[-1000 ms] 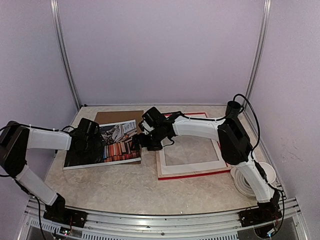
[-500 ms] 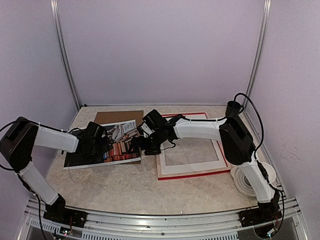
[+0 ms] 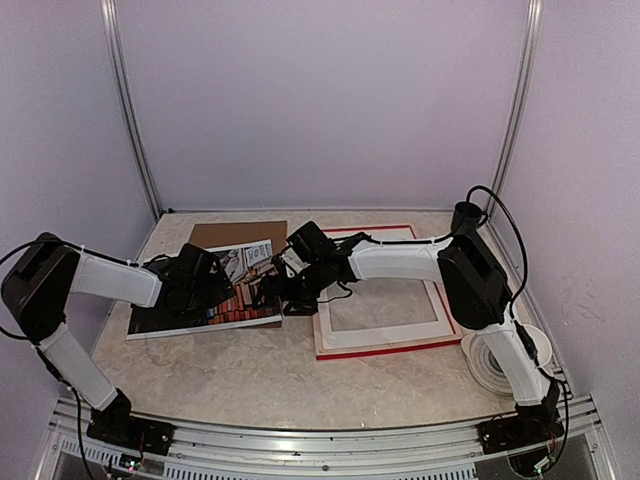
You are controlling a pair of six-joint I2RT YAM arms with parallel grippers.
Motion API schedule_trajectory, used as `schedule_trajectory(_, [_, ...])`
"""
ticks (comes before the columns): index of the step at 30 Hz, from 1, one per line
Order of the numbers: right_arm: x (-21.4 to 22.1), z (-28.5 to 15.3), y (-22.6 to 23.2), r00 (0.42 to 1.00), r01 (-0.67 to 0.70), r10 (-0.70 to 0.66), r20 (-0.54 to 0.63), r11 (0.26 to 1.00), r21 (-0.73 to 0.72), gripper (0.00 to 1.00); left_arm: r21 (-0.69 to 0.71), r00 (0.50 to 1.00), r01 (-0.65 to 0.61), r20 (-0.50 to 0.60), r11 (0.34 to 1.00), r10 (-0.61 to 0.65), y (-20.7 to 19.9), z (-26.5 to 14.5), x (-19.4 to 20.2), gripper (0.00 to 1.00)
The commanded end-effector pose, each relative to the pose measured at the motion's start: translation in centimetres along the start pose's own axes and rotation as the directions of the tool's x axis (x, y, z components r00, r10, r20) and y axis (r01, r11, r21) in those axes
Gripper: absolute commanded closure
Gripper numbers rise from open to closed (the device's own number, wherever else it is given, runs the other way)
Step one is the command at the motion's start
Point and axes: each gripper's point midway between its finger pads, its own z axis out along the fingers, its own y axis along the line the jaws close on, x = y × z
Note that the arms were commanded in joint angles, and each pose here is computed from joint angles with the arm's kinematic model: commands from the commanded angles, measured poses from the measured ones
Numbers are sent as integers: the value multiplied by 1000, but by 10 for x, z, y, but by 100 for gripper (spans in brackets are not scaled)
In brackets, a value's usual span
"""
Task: Put the photo into the frame
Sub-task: Pick up the photo from the backboard.
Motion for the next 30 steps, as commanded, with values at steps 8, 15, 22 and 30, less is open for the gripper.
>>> schedule_trajectory(8, [7, -12, 14, 997, -77, 75, -24, 994, -78, 1, 25, 998, 2, -68, 1000, -1, -4, 11, 27, 1])
schedule_trajectory(15, [6, -22, 23, 994, -108, 105, -25, 985, -138, 2, 33, 998, -3, -69, 999, 5, -8, 11, 29, 1])
schedule_trajectory(22, [5, -24, 33, 993, -115, 111, -30, 974, -196, 2, 39, 997, -4, -74, 999, 7, -10, 12, 32, 1])
schedule_trajectory(30, [5, -23, 36, 991, -131, 126, -37, 960, -247, 2, 39, 997, -7, -73, 999, 10, -10, 11, 32, 1])
